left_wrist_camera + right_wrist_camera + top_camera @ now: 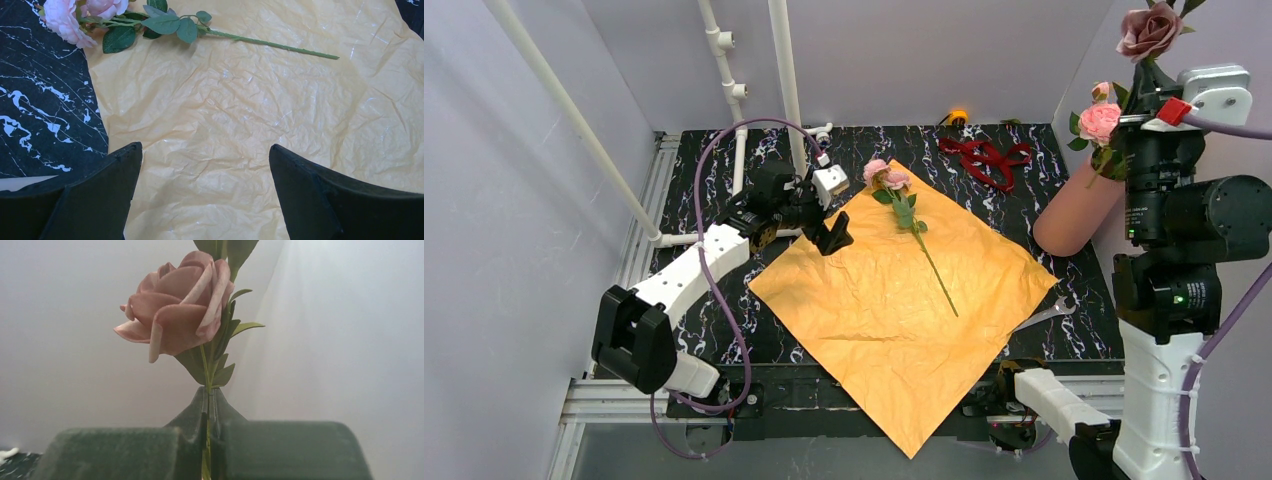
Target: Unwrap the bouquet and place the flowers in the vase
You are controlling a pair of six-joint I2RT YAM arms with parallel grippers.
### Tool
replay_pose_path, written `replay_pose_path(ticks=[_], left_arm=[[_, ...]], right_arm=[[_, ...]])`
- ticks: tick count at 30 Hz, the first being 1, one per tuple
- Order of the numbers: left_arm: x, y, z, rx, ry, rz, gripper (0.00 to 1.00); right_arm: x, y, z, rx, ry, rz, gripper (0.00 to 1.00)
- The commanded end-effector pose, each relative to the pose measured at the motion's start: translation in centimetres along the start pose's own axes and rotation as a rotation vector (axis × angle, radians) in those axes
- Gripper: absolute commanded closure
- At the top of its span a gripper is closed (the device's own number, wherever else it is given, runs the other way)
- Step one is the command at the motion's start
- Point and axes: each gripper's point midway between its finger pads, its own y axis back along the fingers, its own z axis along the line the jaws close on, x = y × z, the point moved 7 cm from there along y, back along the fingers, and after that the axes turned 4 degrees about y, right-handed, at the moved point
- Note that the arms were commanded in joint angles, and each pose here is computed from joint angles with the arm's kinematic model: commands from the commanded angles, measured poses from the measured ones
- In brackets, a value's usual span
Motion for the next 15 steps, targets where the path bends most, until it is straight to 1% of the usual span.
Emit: replay_pose_path(ticks=[1, 4, 9, 15], left_arm=[[-1.7, 0.0, 0.0, 0.026, -0.012, -0.054, 0.02], [-2.0, -0.3, 0.0, 0.029, -0.006, -0.066, 0.02], [-2.8, -0.3, 0.3, 0.012, -0.013, -0.091, 0.02], [-2.7, 0.0, 0.3, -0.012, -0.034, -0.116, 0.02]], right_arm=[[-0.7, -0.2, -1.8, 0.123, 0.1, -0.064, 0.99], [0.3, -1.0, -1.5, 0.152, 0.117, -0.083, 0.99], [2.2, -2.0, -0.6, 0.163, 0.11, -0.079, 0.99], [3.2, -3.0, -0.1, 0.177, 0.125, -0.096, 0.99]])
